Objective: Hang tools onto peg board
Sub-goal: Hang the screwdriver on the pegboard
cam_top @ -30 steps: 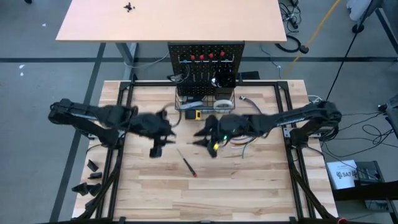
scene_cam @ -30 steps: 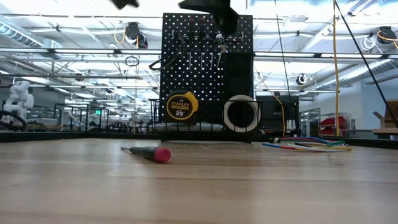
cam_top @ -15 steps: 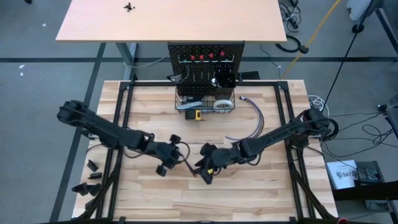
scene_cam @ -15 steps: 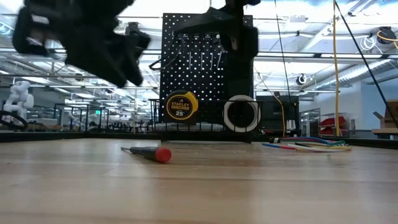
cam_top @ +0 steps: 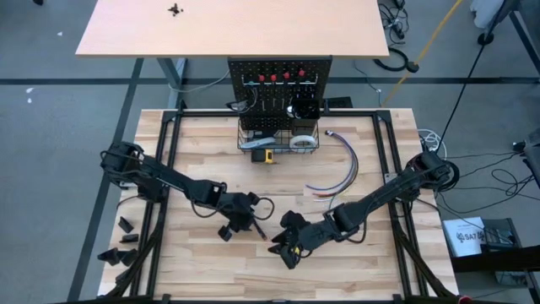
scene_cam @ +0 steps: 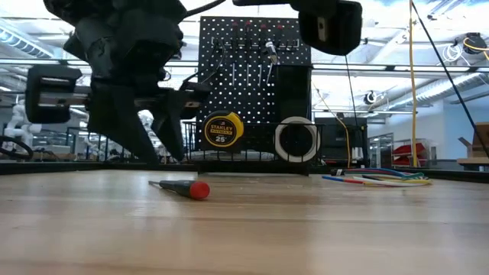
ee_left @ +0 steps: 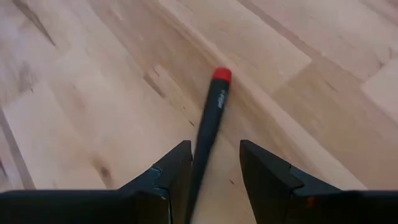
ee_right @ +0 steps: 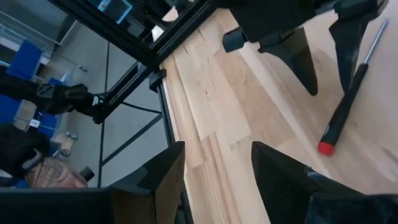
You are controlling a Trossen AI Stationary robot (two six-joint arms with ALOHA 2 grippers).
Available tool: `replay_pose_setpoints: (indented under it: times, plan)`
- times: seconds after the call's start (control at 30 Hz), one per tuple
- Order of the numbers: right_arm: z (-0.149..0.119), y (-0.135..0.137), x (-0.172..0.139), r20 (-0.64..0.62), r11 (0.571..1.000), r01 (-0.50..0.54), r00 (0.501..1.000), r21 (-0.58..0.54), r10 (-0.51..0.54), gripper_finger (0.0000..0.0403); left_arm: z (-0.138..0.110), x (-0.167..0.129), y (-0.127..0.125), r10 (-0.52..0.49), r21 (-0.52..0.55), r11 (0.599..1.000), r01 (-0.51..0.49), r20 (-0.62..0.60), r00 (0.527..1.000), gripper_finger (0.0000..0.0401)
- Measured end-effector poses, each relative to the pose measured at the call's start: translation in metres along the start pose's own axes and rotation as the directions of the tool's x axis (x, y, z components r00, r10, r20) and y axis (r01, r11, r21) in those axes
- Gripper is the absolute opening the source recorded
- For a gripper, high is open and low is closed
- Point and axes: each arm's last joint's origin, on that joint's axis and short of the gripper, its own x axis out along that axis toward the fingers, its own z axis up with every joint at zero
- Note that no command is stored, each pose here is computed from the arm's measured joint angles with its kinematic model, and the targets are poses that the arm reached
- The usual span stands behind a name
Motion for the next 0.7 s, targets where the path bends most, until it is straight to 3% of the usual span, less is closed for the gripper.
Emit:
replay_pose_setpoints:
  times: [0.17,0.53,0.7]
  plan:
    - [-0.004,0.002,-0.001,0.007,1.0,0.006,1.0,0.004,-0.006,0.018,-0.008,0.012,0.005,0.013,0.023,1.0,-0.012,-0.018,1.0,0.0138]
    - [-0.004,0.002,-0.001,0.004,1.0,0.006,1.0,0.001,-0.006,0.018,-0.02,0.03,0.007,-0.043,-0.081,0.996,0.039,-0.049,0.998,0.0136]
    - [-0.007,0.004,-0.002,-0.002,1.0,0.002,1.0,0.012,-0.002,0.018,-0.019,0.03,0.005,-0.052,-0.077,0.996,0.048,-0.049,0.997,0.0092]
